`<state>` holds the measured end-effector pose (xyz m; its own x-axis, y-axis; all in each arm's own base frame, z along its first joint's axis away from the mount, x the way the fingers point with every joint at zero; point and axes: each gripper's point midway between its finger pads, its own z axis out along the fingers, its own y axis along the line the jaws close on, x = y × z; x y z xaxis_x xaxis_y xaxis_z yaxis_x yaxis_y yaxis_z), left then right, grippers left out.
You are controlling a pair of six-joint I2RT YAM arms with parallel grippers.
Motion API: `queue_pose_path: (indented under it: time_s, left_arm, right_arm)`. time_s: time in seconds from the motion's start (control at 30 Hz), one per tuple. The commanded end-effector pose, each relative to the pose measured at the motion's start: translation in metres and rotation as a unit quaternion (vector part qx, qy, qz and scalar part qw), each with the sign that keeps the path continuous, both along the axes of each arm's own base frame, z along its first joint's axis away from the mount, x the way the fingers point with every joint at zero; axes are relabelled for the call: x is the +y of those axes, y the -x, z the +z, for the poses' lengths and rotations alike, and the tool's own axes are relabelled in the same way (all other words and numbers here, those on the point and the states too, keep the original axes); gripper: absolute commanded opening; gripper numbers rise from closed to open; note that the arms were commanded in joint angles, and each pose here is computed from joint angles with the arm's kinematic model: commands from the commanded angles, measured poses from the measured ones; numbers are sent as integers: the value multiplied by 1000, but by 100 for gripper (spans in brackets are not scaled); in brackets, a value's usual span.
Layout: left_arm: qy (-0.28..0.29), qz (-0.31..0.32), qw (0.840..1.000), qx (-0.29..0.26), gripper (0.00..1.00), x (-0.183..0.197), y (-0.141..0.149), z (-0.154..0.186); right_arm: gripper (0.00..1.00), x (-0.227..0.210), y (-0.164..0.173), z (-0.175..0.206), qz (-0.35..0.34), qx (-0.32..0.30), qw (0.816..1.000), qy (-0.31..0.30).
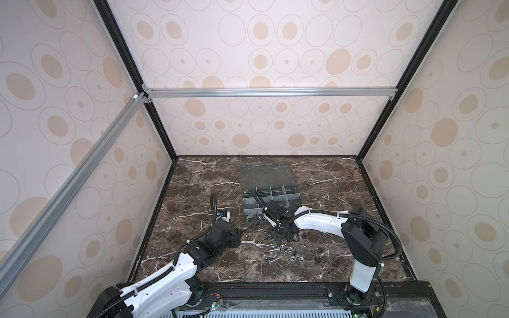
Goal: Sort the screws and nuts into containers
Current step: Pick up the nut from the center of the table, then place the nut into the container.
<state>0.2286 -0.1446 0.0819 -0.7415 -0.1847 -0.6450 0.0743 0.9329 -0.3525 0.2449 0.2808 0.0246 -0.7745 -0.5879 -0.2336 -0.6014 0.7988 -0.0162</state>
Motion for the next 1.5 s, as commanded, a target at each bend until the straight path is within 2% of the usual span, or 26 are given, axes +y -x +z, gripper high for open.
queue_pose_path:
  time_s: [0.0, 0.27, 0.53, 0.8, 0.93, 1.0, 1.23, 1.47]
  left_arm:
    - [7, 18, 1000, -7, 58, 4, -3, 4]
    - [10, 22, 1000, -9, 58, 6, -3, 5]
    - [14, 22, 1000, -10, 59, 5, -2, 6]
    - [22, 22, 999, -11, 59, 5, -1, 7]
    - [30, 22, 999, -9, 59, 4, 1, 6]
    - [33, 24, 999, -9, 59, 5, 2, 4]
    - [33, 24, 999, -9, 59, 5, 2, 4]
    - [35, 25, 999, -8, 59, 5, 2, 4]
  right_arm:
    - [15, 0, 5, 1, -1, 5, 1000, 1]
    - [13, 13, -4, 41, -2, -23, 999, -45]
    - [13, 45, -36, 82, -4, -73, 994, -82]
    - [13, 62, -70, 67, -25, -77, 995, -60]
    - [14, 63, -76, 56, -34, -69, 996, -55]
    - [16, 62, -77, 54, -37, -68, 996, -54]
    - [34, 59, -77, 60, -42, -73, 995, -56]
    - [36, 58, -76, 70, -44, -78, 994, -65]
